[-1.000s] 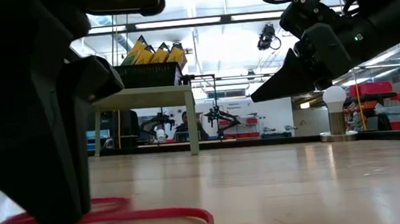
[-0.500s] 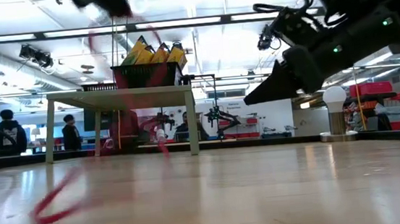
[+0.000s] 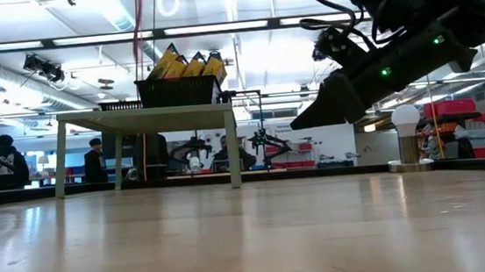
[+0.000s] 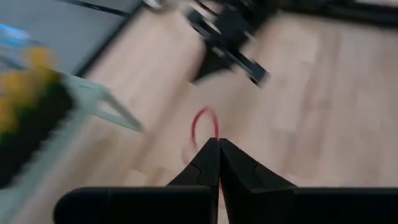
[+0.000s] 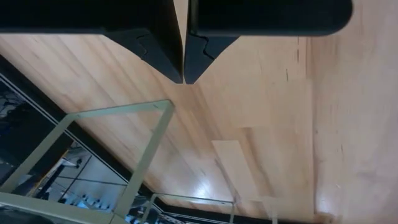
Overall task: Pick & Place Office Desk Supplies
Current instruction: Put the red rubber band into the top left black bin on the shelf
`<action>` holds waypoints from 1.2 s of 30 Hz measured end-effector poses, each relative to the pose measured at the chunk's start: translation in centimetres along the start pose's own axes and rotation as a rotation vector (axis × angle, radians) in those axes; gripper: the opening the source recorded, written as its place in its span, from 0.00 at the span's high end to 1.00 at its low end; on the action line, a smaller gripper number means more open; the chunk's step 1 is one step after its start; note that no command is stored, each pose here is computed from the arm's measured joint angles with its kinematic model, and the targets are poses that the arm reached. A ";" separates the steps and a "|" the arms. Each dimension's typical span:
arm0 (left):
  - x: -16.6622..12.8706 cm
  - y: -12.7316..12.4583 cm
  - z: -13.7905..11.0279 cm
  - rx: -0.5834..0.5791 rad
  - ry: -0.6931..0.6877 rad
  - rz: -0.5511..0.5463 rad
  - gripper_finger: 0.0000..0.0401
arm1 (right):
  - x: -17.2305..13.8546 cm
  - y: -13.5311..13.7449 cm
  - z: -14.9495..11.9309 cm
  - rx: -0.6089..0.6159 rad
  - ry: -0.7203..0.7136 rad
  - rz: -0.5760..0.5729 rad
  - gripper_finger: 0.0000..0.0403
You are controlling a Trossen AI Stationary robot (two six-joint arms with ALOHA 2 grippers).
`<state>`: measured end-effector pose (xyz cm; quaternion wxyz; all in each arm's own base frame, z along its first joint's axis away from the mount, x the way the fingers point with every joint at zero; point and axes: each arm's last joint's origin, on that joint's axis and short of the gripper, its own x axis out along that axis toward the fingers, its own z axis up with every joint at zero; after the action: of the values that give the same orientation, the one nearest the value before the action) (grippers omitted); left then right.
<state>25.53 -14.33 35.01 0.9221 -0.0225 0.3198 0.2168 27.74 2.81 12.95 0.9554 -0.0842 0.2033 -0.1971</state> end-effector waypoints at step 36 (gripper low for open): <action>2.5 32.5 6.5 -0.325 -0.016 0.825 0.99 | 0.2 -0.3 0.0 0.012 0.001 0.018 0.94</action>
<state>17.57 17.21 41.78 0.7452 -0.0359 0.2566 0.6144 27.82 2.43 12.95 0.9574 -0.0768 0.2035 -0.1900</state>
